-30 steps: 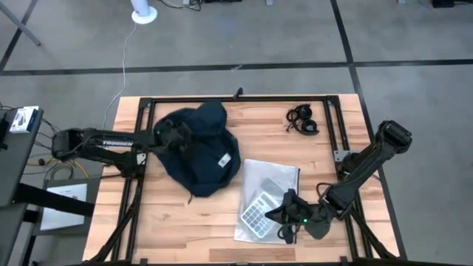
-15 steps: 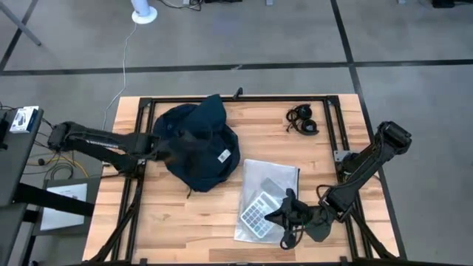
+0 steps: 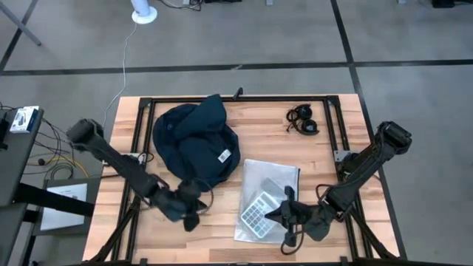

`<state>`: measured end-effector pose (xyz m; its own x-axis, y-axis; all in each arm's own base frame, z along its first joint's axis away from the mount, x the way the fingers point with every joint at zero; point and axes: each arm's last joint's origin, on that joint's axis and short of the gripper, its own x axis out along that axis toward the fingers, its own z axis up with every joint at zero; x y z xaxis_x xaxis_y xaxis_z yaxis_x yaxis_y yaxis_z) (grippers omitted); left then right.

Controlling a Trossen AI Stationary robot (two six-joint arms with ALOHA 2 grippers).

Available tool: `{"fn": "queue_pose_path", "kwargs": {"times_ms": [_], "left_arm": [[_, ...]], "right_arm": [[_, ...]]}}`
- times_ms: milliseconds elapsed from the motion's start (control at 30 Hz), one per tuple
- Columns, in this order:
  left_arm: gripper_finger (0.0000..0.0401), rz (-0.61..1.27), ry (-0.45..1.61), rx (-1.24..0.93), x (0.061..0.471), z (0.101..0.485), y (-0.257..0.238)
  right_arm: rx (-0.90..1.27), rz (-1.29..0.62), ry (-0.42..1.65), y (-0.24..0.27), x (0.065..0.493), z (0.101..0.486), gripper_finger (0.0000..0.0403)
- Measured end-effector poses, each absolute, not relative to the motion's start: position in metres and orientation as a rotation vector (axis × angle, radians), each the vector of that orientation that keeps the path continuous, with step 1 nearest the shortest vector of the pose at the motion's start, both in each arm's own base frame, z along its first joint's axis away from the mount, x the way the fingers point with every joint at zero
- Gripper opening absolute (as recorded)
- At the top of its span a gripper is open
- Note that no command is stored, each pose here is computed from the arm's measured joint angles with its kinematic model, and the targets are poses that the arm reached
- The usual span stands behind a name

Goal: Unpack backpack
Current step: Move the blue backpack

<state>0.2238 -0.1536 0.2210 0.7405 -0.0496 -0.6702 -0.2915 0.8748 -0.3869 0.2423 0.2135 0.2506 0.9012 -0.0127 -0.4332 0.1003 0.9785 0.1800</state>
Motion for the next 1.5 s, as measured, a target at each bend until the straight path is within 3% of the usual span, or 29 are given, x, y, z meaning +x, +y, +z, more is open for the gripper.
{"fn": "queue_pose_path", "kwargs": {"times_ms": [333,567,700,800,967,1067,1200,1500], "left_arm": [[0.0,0.666,1.124,-0.291,0.213,0.153,-0.123],[0.0,0.861,1.27,-0.145,0.182,0.17,-0.102],[0.0,0.945,1.262,-0.194,0.167,0.188,-0.092],[0.0,0.893,1.175,-0.335,0.165,0.2,-0.092],[0.0,0.584,0.893,-0.554,0.188,0.219,-0.11],[0.0,0.438,0.658,-0.576,0.21,0.229,-0.127],[0.0,0.287,0.546,-0.512,0.237,0.225,-0.145],[0.0,0.436,0.614,-0.411,0.275,0.165,-0.136]], "right_arm": [[0.21,-0.054,0.475,0.207,0.248,0.249,0.0],[0.186,-0.043,0.505,0.21,0.242,0.246,0.0],[0.227,-0.049,0.527,0.212,0.239,0.244,0.0],[0.267,-0.032,0.568,0.212,0.238,0.242,0.0],[0.312,0.017,0.62,0.215,0.235,0.24,0.0],[0.316,0.025,0.62,0.217,0.234,0.241,0.0],[0.318,0.031,0.617,0.218,0.233,0.241,0.0],[0.322,0.024,0.612,0.216,0.235,0.241,0.0]]}}
